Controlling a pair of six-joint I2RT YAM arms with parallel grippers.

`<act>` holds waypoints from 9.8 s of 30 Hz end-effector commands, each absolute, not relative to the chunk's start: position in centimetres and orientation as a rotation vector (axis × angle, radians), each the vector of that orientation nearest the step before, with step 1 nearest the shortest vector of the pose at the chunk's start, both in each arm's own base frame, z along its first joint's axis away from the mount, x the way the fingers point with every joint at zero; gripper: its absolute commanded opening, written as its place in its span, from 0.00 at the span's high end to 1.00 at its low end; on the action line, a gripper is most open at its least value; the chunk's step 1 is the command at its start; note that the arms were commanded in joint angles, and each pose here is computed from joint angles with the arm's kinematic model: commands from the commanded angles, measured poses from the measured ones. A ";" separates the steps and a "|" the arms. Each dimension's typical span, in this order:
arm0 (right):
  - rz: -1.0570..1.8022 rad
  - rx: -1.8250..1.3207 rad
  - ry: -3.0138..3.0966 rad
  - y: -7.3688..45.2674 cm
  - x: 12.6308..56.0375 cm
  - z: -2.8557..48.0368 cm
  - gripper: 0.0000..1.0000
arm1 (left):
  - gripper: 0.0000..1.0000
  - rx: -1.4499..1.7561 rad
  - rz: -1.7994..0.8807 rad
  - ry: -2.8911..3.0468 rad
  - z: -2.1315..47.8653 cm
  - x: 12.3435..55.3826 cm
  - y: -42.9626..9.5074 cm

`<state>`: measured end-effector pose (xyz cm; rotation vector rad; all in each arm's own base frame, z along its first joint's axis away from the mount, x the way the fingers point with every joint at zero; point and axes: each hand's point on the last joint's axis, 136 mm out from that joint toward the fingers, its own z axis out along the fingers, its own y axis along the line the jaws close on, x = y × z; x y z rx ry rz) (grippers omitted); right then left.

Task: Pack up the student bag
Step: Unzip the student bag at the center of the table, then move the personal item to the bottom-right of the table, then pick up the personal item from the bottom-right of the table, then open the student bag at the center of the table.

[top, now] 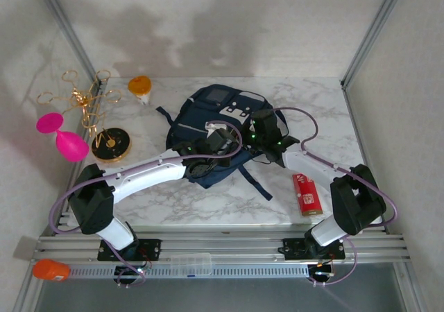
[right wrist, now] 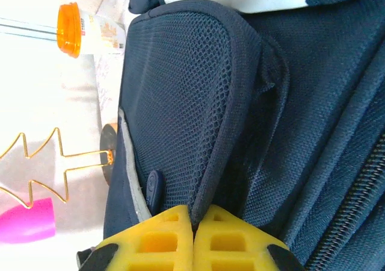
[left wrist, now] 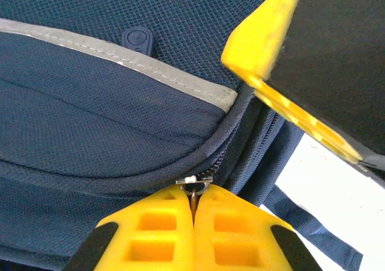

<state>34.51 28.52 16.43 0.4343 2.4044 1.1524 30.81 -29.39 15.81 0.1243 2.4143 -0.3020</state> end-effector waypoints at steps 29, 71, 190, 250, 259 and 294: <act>1.055 0.573 2.309 23.8 32.2 18.0 0.57 | 1.00 0.389 -0.355 2.385 15.0 31.9 -29.6; 1.018 0.454 2.296 22.1 33.4 17.6 0.51 | 1.00 0.399 -0.375 2.415 13.5 30.6 -28.2; 0.756 1.057 2.474 7.5 22.1 5.3 0.01 | 0.78 -0.019 -1.032 2.489 4.8 25.5 -49.2; 0.961 0.525 2.453 9.1 22.7 8.4 0.44 | 1.00 -0.053 -0.921 2.622 -1.5 26.9 -47.7; 0.865 0.658 2.487 7.8 22.3 7.1 0.71 | 1.00 -0.042 -0.951 2.598 0.2 27.3 -48.5; 1.288 0.290 2.250 12.7 24.0 18.7 1.00 | 0.13 0.490 -0.001 2.194 16.9 31.8 -30.1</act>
